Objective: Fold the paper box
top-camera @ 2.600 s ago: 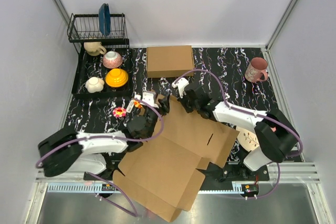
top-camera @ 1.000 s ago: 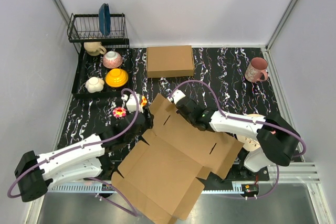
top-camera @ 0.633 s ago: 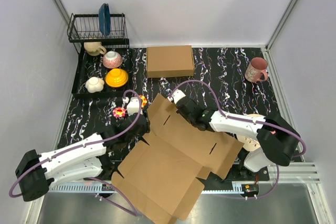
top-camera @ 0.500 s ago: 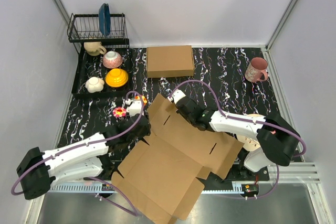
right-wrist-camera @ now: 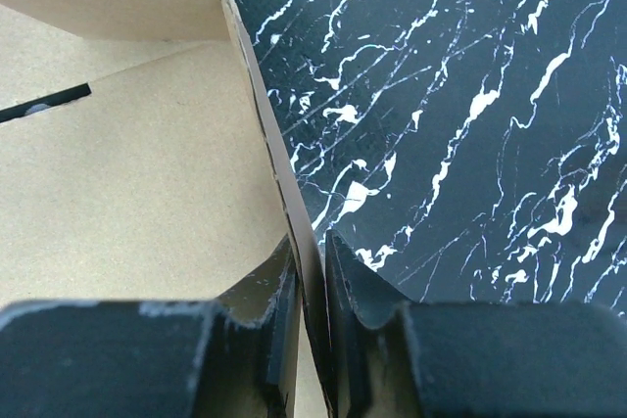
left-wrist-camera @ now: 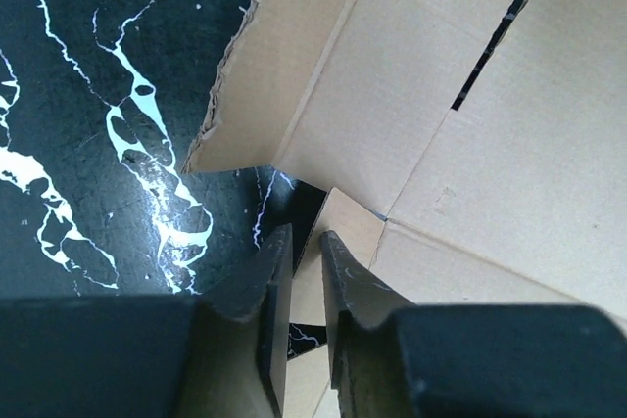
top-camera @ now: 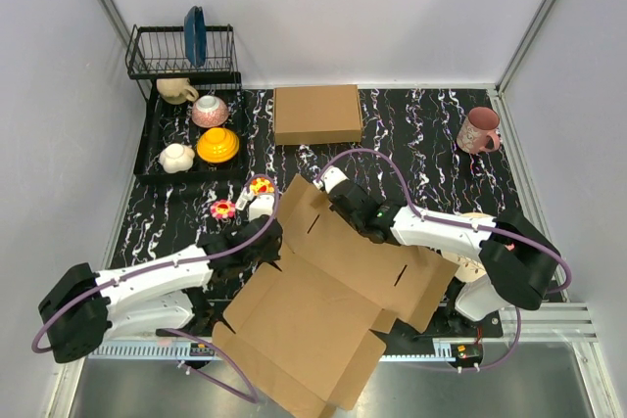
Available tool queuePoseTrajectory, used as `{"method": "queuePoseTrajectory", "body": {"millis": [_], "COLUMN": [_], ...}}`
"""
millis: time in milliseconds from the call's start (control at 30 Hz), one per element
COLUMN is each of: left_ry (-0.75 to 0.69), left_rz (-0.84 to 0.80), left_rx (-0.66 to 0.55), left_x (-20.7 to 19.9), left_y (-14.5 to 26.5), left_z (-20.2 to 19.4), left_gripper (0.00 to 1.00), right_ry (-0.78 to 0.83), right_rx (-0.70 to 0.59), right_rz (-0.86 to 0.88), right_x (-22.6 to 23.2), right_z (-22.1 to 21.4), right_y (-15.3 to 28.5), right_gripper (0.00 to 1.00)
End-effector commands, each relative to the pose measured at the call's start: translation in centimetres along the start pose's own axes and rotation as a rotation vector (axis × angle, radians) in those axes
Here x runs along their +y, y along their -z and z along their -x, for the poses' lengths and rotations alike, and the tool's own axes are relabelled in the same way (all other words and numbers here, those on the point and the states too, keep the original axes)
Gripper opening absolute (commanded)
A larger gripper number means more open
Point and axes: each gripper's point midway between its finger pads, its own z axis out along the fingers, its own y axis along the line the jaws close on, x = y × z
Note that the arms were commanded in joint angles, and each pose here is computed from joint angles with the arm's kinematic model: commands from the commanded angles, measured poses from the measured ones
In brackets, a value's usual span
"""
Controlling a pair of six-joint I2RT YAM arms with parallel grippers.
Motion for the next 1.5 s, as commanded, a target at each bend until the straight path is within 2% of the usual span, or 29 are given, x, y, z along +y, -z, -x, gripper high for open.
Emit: {"method": "queuePoseTrajectory", "body": {"millis": [0,133,367,533,600,633,667,733,800,900,1033,1200,1333,1367,1467], "left_ry": [0.02,-0.021,-0.129,-0.136,-0.117,-0.06,-0.032,0.036,0.048,0.039,0.042,0.071,0.056,0.055,0.057], "left_rz": [-0.167,-0.373,-0.392,-0.378,-0.363,-0.368,-0.366,-0.321,-0.218,-0.1,0.043,0.048,-0.021,-0.039,-0.107], "left_rx": [-0.048,-0.134,-0.072,-0.048,-0.101,-0.205,-0.254,-0.368,-0.391,-0.305,-0.136,-0.121,-0.147,-0.153,-0.18], "left_x": [-3.6,-7.6,-9.6,-10.0,-9.5,-9.3,-8.9,-6.9,-4.6,-2.2,0.2,0.7,-0.4,-0.7,-1.9], "left_y": [0.8,2.5,1.1,0.4,1.2,2.7,3.5,5.3,5.6,4.6,2.0,1.5,1.9,1.9,2.1], "left_z": [1.0,2.2,-0.9,-2.0,-1.0,1.6,2.8,5.5,6.2,4.3,0.0,-1.1,-0.3,-0.2,0.4], "left_gripper": [0.14,0.09,0.05,0.06,0.14,0.18,0.34,0.48,0.6,0.68,0.68,0.66,0.52,0.44,0.36], "right_ry": [-0.045,-0.045,-0.044,-0.044,-0.042,-0.042,-0.044,-0.044,-0.043,-0.042,-0.042,-0.041,-0.038,-0.037,-0.038], "right_rx": [-0.064,-0.059,-0.046,-0.043,-0.044,-0.043,-0.046,-0.047,-0.044,-0.039,-0.04,-0.038,-0.033,-0.031,-0.027], "right_rz": [-0.024,-0.03,-0.034,-0.033,-0.034,-0.033,-0.033,-0.036,-0.037,-0.037,-0.031,-0.026,-0.023,-0.023,-0.02], "right_x": [-0.6,-0.7,-0.6,-0.6,-0.7,-0.7,-0.7,-0.8,-0.8,-0.7,-0.6,-0.5,-0.3,-0.3,-0.2], "right_z": [2.5,2.5,2.0,2.0,2.1,2.0,2.1,2.1,2.1,1.9,2.0,1.9,1.9,1.8,1.7], "right_y": [0.6,0.4,0.3,0.3,0.4,0.4,0.5,0.5,0.5,0.4,0.3,0.3,0.1,0.0,-0.1], "right_gripper": [0.2,0.2,0.2,0.2,0.2,0.2,0.2,0.2,0.2,0.2,0.2,0.2,0.2,0.2,0.2]}}
